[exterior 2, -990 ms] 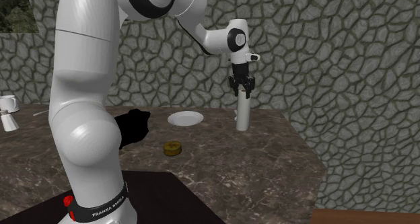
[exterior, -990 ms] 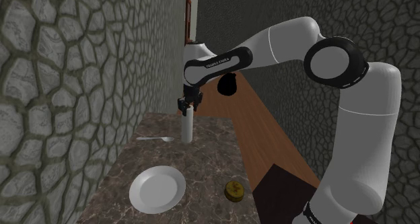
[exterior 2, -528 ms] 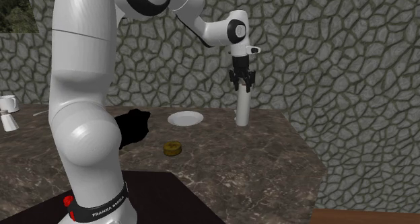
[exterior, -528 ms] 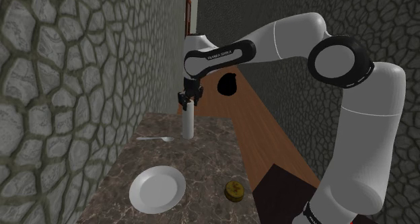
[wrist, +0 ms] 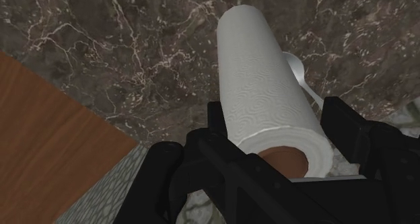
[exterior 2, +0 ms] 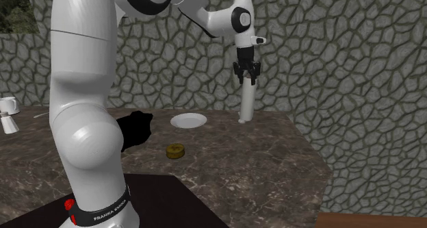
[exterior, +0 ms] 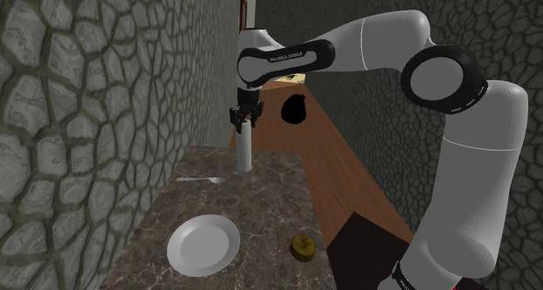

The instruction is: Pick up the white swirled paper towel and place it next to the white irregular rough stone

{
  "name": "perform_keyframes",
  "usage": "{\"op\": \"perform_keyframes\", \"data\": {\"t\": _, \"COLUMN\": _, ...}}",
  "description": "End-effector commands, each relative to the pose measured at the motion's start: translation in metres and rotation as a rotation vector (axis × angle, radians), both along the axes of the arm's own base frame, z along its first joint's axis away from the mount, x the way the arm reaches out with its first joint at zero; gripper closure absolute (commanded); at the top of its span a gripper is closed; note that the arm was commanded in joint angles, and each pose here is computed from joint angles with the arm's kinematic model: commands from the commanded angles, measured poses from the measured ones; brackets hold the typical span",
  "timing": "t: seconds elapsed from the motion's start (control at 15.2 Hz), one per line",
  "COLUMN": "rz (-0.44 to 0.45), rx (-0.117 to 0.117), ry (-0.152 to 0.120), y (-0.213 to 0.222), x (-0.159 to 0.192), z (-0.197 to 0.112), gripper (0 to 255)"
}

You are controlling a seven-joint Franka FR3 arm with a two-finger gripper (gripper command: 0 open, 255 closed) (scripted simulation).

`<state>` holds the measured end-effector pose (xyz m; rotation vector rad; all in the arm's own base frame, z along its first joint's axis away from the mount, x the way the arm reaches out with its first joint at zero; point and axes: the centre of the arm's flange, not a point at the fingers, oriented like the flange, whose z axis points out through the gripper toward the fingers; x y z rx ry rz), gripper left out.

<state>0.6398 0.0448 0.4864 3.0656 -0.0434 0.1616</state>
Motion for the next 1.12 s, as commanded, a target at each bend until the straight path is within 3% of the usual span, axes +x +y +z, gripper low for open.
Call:
{"op": "perform_keyframes", "data": {"t": 0.0, "rz": 0.0, "rx": 0.0, "ry": 0.0, "y": -0.001, "x": -0.001, "z": 0.01, "gripper": 255}}
{"op": "perform_keyframes", "data": {"t": 1.06, "rz": 0.0, "rx": 0.0, "ry": 0.0, "y": -0.001, "x": -0.001, "z": 0.095, "gripper": 255}}
